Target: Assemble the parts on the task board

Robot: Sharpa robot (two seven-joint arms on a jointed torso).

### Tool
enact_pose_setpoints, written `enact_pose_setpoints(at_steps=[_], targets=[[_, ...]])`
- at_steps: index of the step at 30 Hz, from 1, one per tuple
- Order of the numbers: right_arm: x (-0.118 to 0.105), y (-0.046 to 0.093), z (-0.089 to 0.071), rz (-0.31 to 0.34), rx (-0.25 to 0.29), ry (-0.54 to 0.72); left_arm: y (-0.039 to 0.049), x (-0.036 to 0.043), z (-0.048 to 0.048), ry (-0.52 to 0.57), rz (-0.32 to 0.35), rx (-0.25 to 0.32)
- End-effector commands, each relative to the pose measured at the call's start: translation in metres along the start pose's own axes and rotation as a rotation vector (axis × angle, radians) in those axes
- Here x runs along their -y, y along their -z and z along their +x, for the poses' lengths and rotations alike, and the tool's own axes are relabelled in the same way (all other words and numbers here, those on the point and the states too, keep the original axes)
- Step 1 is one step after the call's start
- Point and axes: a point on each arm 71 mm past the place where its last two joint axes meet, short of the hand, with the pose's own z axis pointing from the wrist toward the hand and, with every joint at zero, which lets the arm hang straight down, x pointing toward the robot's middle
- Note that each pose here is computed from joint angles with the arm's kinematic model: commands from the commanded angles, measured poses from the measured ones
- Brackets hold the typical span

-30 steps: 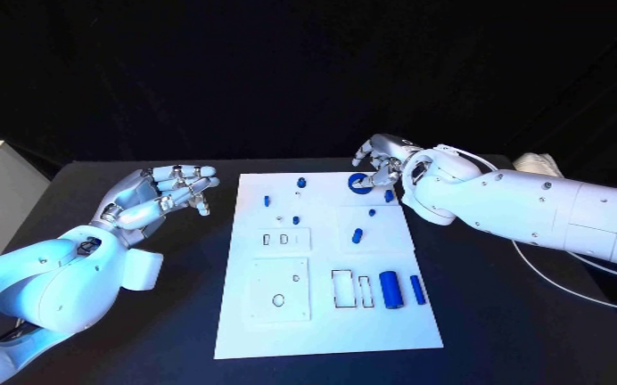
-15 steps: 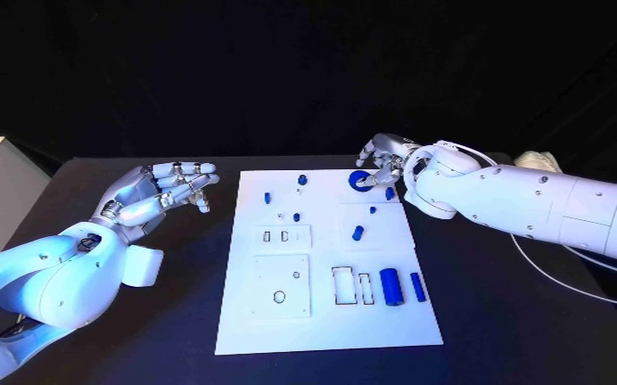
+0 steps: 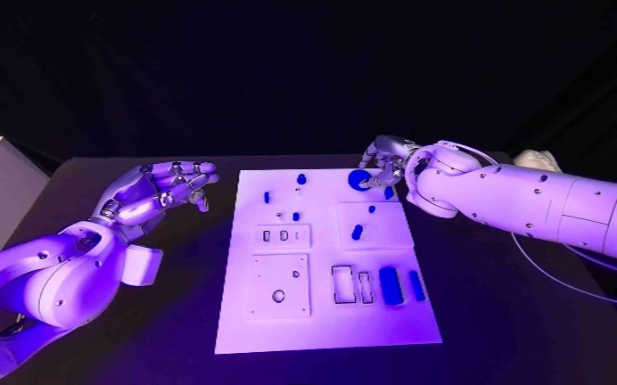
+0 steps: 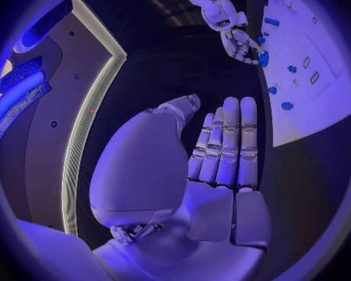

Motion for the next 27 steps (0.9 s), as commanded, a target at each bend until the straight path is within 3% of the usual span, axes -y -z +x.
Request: enact_pose_setpoints(at_steps=[1,19,27], targets=[[0.0011,-0.0006,0.0040,0.008,-0.037,0.002,-0.0008,0.0013,0.0024,0.005,0.008,-0.021],[0.0015,-0.0021,0.0089,0.014,-0.063,-0.019,-0.0009,0.0011,0.0017,0.004,0.007,-0.020],[-0.0038,-0.0004,0.0059,-0.021,-0.007,-0.013,-0.0008,0.0010,0.0014,0.004,0.005,-0.019]])
